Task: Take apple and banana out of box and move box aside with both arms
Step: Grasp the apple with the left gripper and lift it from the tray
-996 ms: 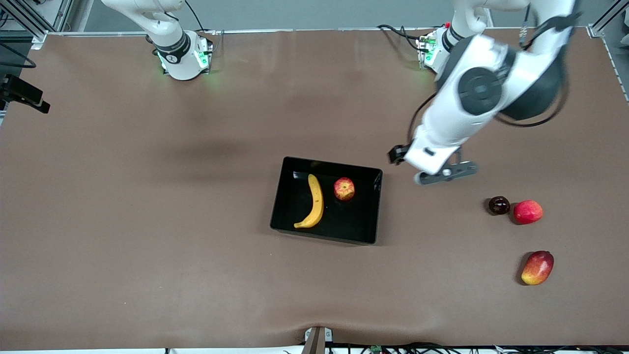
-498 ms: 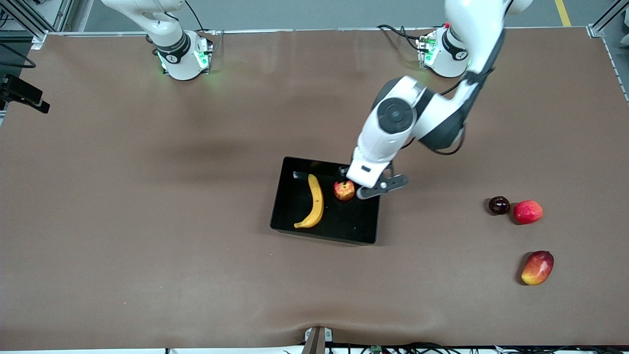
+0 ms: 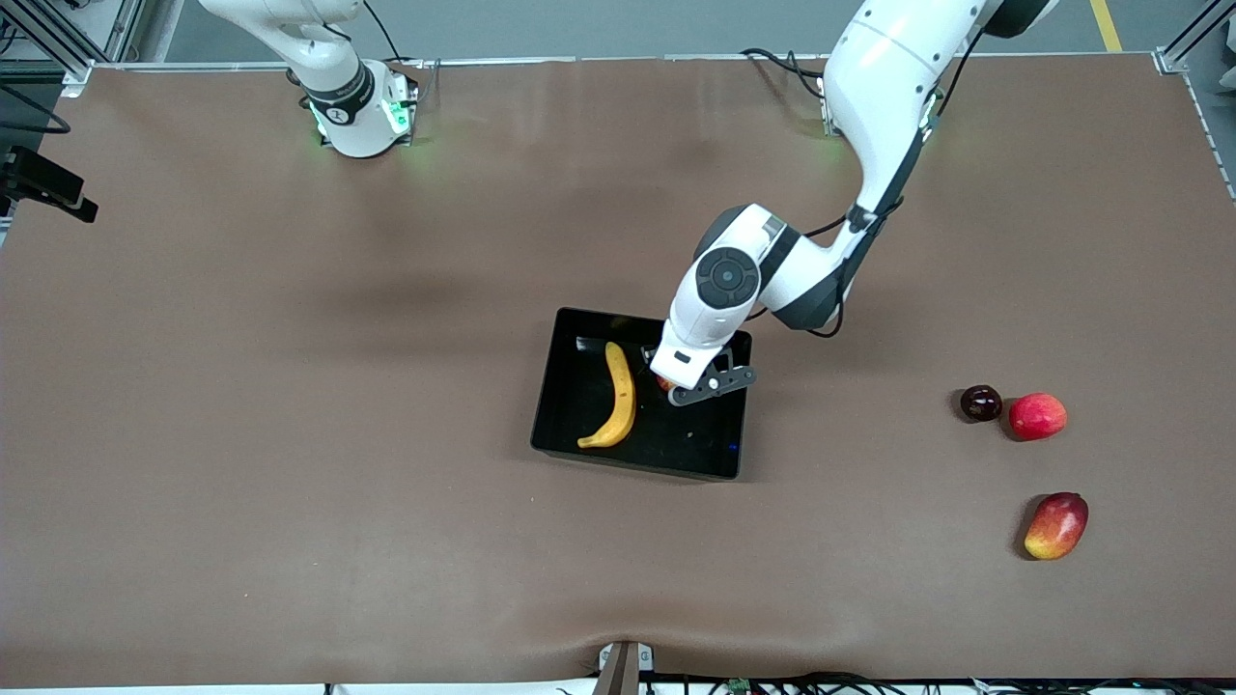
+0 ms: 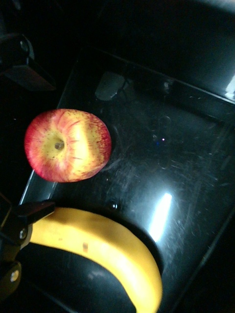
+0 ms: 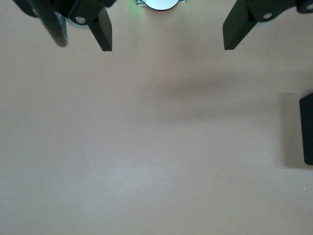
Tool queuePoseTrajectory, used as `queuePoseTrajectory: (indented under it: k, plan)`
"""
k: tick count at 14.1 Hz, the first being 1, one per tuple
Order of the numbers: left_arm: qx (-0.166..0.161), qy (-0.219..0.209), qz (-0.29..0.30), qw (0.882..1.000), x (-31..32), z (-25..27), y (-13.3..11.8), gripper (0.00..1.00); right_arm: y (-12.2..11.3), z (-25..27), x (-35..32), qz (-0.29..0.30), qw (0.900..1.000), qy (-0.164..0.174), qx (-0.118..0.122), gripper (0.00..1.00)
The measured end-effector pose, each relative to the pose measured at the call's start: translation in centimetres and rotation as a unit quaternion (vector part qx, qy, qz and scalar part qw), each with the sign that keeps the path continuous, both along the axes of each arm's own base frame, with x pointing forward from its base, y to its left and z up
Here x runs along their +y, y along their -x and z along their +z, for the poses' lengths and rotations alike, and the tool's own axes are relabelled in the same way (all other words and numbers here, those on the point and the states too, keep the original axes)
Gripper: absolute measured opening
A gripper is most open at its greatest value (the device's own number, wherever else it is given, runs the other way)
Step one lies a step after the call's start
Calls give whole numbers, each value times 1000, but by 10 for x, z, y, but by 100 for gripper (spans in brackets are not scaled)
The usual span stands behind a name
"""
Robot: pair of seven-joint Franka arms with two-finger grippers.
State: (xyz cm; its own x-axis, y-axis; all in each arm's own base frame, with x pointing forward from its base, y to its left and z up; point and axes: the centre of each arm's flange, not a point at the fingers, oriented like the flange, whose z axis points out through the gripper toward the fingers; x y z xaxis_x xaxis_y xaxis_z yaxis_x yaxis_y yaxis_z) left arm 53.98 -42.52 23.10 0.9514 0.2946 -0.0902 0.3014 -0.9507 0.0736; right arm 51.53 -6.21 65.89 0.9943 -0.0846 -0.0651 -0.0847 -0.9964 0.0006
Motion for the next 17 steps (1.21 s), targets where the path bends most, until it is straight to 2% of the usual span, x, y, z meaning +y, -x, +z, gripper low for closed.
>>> queuePoseTrajectory:
  k: [4, 6, 7, 8, 12, 17]
  plan:
    - [2, 0, -1, 1000, -3, -13, 2, 100, 0, 0, 0, 0, 1000, 0, 0, 100]
    - [-5, 5, 0, 1000, -3, -12, 0, 81, 0, 0, 0, 0, 1000, 0, 0, 100]
    - [-9, 7, 1, 1000, -3, -10, -2, 69, 0, 0, 0, 0, 1000, 0, 0, 100]
    - [-11, 9, 2, 1000, -4, -8, -4, 67, 0, 0, 0, 0, 1000, 0, 0, 100]
    - [-31, 14, -2, 999, -8, 14, -16, 67, 0, 0, 0, 0, 1000, 0, 0, 100]
    - [-68, -3, 1, 998, 15, 113, -41, 67, 0, 0, 0, 0, 1000, 0, 0, 100]
